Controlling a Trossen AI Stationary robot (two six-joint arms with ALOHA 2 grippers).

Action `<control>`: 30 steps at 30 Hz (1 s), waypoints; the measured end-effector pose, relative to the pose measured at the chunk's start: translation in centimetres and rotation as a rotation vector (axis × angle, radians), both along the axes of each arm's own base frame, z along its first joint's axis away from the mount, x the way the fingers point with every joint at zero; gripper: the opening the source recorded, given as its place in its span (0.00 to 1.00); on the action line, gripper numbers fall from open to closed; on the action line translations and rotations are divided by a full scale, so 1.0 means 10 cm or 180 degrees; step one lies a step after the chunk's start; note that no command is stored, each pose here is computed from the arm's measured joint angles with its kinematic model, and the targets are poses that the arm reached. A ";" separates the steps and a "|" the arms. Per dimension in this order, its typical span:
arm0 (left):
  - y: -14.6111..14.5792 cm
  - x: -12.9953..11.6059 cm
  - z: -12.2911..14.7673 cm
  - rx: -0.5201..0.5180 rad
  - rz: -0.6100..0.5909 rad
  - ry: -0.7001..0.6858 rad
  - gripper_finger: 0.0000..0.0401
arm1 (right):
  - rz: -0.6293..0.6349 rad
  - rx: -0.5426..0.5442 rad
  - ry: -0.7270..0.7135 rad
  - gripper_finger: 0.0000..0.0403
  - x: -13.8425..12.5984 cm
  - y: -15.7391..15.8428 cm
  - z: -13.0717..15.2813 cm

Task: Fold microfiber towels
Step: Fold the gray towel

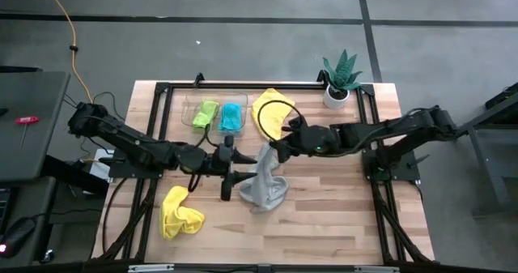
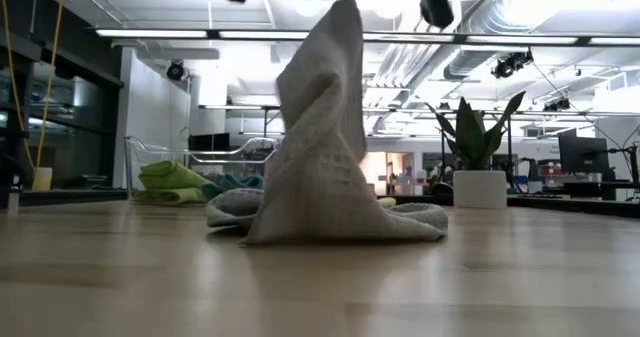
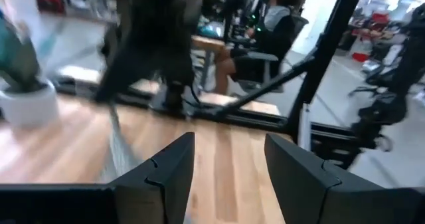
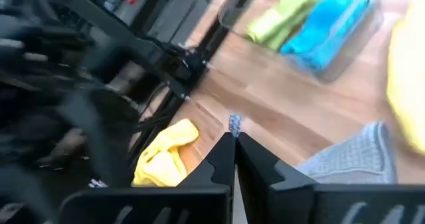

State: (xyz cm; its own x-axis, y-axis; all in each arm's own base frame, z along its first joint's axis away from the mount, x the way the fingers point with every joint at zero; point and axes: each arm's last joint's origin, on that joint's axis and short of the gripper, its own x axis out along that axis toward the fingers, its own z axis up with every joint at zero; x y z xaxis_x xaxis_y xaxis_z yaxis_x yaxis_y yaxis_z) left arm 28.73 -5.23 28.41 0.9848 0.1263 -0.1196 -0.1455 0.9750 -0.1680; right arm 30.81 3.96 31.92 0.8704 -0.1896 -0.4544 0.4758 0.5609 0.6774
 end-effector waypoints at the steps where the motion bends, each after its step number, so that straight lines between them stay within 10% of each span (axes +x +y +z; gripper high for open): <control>1: -0.01 0.00 0.03 0.0085 0.0041 -0.0009 0.43 | 0.0006 0.0065 0.0019 0.00 0.04 -0.01 -0.04; 19: -0.28 0.60 -0.58 0.0429 -0.0244 0.1026 0.43 | 0.0140 0.0090 -0.0114 0.00 0.08 -0.27 0.02; 30: -0.52 0.26 -0.83 0.0274 -0.0262 0.2158 0.43 | 0.0036 -0.0054 0.0004 0.00 -0.26 -0.46 0.23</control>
State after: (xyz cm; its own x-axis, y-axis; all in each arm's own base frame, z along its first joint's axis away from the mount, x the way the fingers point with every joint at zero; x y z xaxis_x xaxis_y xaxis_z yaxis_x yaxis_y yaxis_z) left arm 31.34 -10.40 20.11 0.7027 0.0908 -0.7056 -0.1159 0.9932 0.0123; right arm 28.19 -0.59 34.21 0.8720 -0.1873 -0.4523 0.4702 0.5776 0.6673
